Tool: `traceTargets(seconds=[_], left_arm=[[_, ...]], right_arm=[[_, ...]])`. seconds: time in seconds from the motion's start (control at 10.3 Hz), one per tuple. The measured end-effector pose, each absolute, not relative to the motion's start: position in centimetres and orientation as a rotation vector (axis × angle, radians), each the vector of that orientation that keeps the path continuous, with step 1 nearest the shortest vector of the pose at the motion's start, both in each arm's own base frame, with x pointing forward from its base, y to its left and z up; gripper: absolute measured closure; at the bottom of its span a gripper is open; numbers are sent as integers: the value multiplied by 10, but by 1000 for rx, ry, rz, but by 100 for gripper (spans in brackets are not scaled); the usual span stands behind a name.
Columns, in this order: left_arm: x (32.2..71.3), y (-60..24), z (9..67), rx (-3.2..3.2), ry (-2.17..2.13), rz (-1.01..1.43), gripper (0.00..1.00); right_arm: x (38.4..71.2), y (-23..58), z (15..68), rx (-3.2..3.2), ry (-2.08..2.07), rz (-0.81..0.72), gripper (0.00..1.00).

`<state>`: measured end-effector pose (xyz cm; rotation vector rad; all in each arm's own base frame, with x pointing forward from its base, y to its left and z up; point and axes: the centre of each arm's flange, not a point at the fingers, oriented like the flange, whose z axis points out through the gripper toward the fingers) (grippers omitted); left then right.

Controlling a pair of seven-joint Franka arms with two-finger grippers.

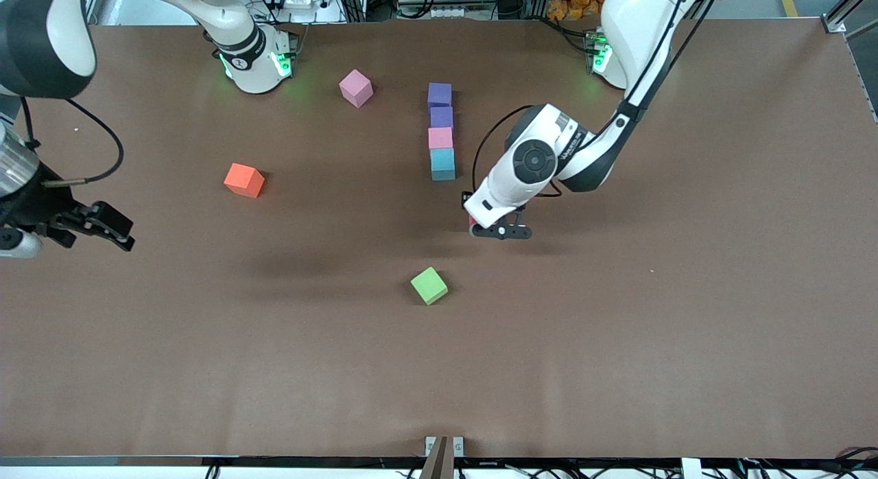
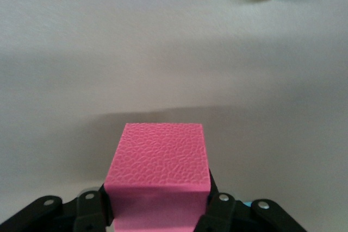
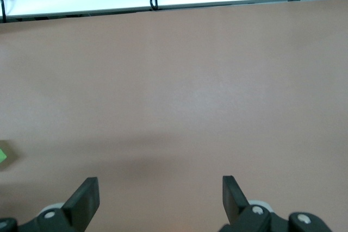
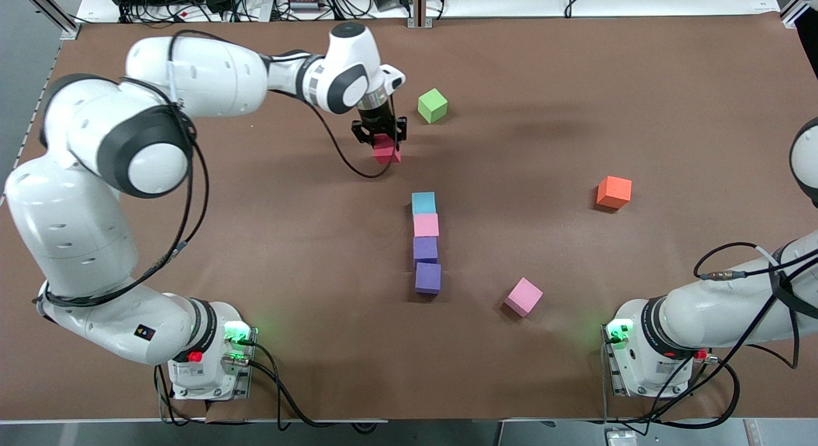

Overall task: Arrange blocks into number 1
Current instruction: 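Carry the red cube with the left gripper while the right gripper withdraws, then lower the red cube below the cyan cube and open the left gripper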

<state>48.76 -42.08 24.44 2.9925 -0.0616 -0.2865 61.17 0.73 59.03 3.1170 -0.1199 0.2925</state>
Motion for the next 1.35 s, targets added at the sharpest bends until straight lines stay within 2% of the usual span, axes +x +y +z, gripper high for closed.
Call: traceTargets(seconds=[0.39, 1.35], left_arm=[[453, -480, 229, 3027, -113, -359, 40], [430, -508, 201, 3049, -115, -420, 40]], right_arm=[[601, -4, 615, 3113, -152, 256, 0], [598, -27, 640, 3104, -101, 238, 0]])
